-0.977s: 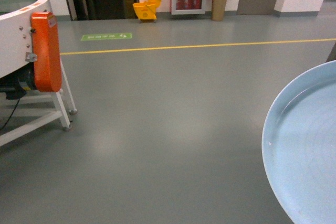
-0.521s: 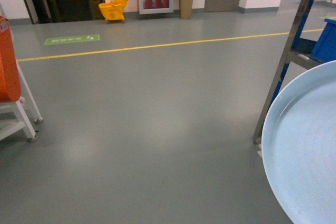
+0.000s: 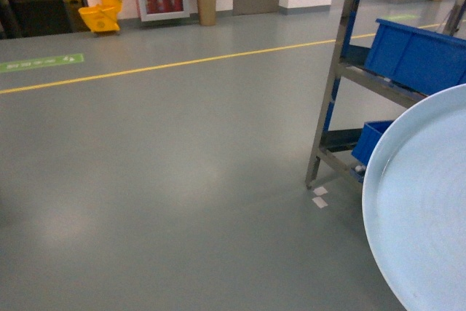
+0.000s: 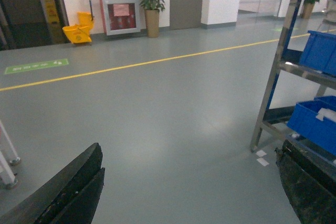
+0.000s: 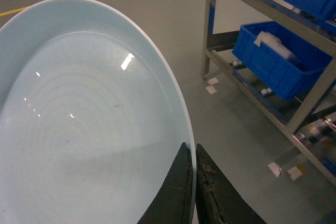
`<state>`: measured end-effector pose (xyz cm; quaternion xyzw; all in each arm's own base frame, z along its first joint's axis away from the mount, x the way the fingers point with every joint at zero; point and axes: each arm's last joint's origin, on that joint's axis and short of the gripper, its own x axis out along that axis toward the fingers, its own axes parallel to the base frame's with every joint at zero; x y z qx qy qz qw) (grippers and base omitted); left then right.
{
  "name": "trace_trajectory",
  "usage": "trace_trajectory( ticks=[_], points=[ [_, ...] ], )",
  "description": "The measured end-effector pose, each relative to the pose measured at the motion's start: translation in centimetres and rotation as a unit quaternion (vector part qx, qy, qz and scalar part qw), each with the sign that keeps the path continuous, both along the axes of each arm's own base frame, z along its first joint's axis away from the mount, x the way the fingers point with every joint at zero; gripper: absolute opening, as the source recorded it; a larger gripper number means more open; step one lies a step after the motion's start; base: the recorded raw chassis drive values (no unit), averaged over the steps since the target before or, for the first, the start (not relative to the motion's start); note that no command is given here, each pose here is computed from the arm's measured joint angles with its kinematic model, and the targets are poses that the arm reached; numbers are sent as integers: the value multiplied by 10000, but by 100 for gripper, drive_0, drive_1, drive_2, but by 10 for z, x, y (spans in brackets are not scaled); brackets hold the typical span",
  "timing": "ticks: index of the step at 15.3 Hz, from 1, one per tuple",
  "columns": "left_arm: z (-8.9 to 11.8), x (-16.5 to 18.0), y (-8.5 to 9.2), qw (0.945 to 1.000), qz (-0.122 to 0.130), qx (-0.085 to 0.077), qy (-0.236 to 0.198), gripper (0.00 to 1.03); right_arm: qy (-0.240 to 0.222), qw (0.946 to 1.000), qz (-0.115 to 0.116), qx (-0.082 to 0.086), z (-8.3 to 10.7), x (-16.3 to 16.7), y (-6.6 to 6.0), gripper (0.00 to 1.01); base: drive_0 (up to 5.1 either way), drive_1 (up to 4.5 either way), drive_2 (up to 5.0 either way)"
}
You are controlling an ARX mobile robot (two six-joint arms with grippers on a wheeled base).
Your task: Place blue tray on left shelf second layer neatly
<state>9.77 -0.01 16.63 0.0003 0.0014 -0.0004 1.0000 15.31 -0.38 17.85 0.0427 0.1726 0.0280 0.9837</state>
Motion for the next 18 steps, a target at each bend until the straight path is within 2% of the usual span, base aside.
trace_trajectory(
  ticks=[5, 15, 18],
  points=[
    [0, 0, 0, 10000, 0, 0, 0, 98, 2, 10000, -2, -1, 0, 0, 0, 2, -163, -163, -163],
    [0, 0, 0, 10000, 4, 0, 4, 98, -2, 10000, -2, -1, 0, 0, 0, 2, -188, 243, -619],
    [0, 0, 0, 10000, 2, 0, -2, 98, 4, 10000, -2, 0, 0, 0, 0, 2, -167, -109, -225]
  ],
)
